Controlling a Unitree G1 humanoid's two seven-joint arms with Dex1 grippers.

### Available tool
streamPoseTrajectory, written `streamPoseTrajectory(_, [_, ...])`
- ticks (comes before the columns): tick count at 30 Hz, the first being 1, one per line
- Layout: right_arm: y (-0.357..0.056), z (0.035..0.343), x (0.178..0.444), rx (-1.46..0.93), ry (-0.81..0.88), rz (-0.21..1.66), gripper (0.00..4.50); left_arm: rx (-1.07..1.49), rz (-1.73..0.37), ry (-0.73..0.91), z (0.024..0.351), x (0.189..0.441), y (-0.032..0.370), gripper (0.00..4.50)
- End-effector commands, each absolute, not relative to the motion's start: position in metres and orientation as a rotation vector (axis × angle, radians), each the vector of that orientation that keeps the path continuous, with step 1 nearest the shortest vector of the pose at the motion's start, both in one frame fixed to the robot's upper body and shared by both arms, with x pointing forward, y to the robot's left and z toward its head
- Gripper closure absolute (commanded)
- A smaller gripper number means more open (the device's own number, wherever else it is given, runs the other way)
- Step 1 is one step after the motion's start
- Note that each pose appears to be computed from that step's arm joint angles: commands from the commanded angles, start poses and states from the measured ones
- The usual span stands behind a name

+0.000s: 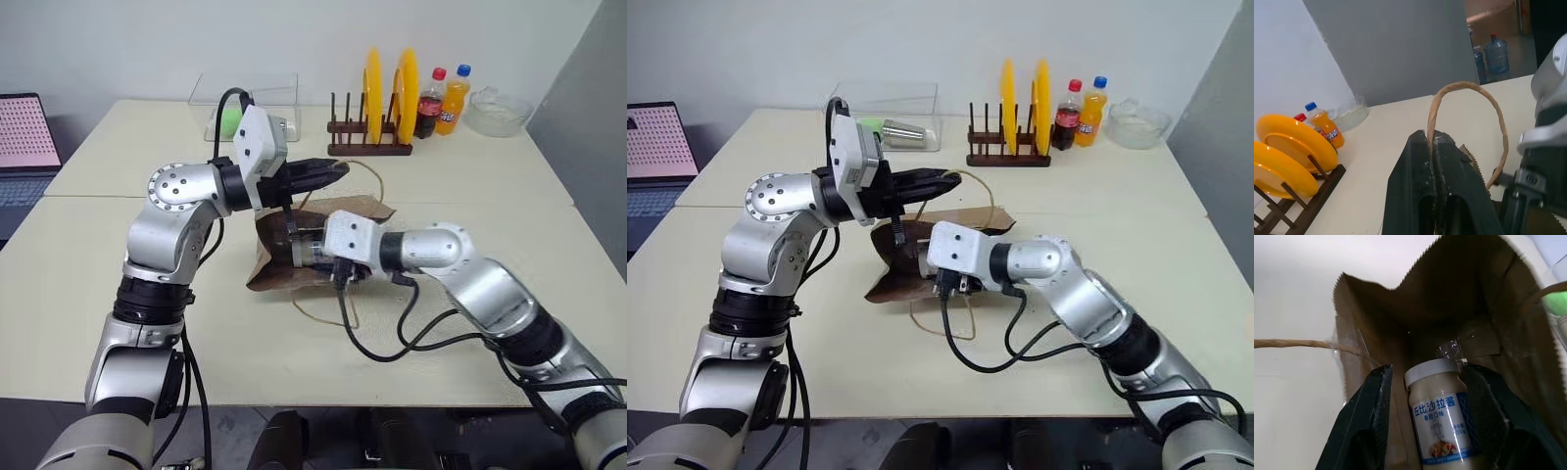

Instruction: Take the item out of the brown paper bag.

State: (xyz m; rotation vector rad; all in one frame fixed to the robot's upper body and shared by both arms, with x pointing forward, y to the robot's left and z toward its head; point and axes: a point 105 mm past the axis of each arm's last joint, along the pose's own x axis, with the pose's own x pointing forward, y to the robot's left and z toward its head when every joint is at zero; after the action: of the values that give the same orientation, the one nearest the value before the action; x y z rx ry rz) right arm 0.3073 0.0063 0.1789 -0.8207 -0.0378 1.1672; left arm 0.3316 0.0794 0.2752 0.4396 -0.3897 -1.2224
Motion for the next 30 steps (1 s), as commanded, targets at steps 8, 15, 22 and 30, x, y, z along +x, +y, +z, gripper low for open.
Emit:
streamPoseTrajectory(8, [0.012,0.172,0.321,-1.128,-0.13,1.045,0.06,0.446,-1.209,-0.455,0.29,0.322,0.082,4.5])
streamPoseTrajectory(15, [0.01,0.156,0.335,-1.283,-0.098,0.992,0.06,0.449,-1.212,-0.453,0.29,0.321,0.083,4.5])
streamPoseTrajectory(22, [0.009,0.137,0.356,-1.386,-0.002,0.997,0.06,0.456,-1.211,-0.45,0.289,0.321,0.084,4.5])
streamPoseTrajectory(30, [0.01,0.125,0.358,-1.372,0.06,1.046,1.0,0.476,-1.198,-0.43,0.283,0.324,0.088,4.5])
